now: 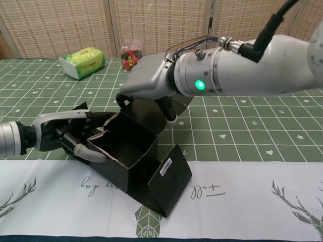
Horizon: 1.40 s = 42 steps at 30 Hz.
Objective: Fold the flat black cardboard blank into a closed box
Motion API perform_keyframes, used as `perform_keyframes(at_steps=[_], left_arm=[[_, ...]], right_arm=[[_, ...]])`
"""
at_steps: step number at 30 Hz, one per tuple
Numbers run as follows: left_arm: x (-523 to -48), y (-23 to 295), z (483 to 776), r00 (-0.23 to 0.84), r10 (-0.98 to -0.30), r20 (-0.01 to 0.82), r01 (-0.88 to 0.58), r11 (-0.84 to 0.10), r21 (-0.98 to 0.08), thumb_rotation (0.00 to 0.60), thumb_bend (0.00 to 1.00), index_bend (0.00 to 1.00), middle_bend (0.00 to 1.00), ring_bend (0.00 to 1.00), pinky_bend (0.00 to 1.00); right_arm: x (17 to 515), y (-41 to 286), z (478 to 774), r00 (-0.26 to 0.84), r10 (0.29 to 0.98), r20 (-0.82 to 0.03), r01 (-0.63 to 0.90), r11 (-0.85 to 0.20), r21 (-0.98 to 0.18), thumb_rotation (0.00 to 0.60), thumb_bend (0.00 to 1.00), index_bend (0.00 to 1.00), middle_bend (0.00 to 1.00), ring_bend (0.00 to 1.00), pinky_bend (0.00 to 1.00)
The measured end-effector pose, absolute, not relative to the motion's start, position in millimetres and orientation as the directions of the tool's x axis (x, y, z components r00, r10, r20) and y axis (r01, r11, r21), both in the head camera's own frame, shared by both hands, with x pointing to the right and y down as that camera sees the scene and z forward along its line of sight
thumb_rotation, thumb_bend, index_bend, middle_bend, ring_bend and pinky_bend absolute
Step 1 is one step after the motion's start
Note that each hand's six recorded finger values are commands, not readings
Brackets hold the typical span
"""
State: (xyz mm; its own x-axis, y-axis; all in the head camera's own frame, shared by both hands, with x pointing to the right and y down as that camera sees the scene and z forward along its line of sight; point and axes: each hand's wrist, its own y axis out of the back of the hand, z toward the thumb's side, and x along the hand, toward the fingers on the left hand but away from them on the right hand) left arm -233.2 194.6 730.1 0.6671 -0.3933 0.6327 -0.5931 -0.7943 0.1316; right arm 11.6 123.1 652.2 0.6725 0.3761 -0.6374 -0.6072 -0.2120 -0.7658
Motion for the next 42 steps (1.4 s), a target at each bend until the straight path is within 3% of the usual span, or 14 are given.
perform_keyframes(at_steps=[10,17,24,30,36,42], left_arm=[[-233.2,198.3,733.6,0.69,-0.353,0.631,-0.575,-0.798,0.182,0.6,0.11,0.11,0.07,0.63,0.91],[-233.5,201.6,735.6,0.704,-0.331,0.629,-0.565,-0.797,0.213,0.6,0.11,0.17,0.17,0.65,0.91],[-234.3,202.4,735.3,0.714,-0.321,0.623,-0.561,-0.794,0.233,0.6,0.11,0.21,0.23,0.66,0.91],[-235.9,203.6,736.4,0.711,-0.324,0.625,-0.567,-0.789,0.237,0.6,0.11,0.22,0.24,0.66,0.91],[-238.7,202.4,735.0,0.707,-0.33,0.625,-0.573,-0.786,0.233,0.6,0.11,0.22,0.24,0.66,0.91],[-250.3,197.1,730.8,0.685,-0.367,0.63,-0.604,-0.769,0.208,0.6,0.11,0.23,0.25,0.66,0.91]], right_arm=[[9.1,123.6,653.0,0.692,0.372,-0.618,-0.586,-0.209,-0.783,0.6,0.33,0.38,0.4,0.84,1.0],[6.1,123.2,652.9,0.713,0.364,-0.599,-0.569,-0.198,-0.798,0.6,0.33,0.38,0.38,0.84,1.0],[6.8,121.3,652.5,0.721,0.355,-0.596,-0.56,-0.208,-0.802,0.6,0.29,0.01,0.13,0.8,1.0],[7.9,122.3,650.2,0.722,0.347,-0.598,-0.547,-0.242,-0.801,0.6,0.21,0.0,0.02,0.76,1.0],[9.6,121.6,644.0,0.727,0.349,-0.592,-0.525,-0.273,-0.806,0.6,0.2,0.0,0.0,0.75,1.0],[18.4,120.6,632.5,0.729,0.361,-0.581,-0.459,-0.371,-0.807,0.6,0.2,0.0,0.0,0.75,1.0]])
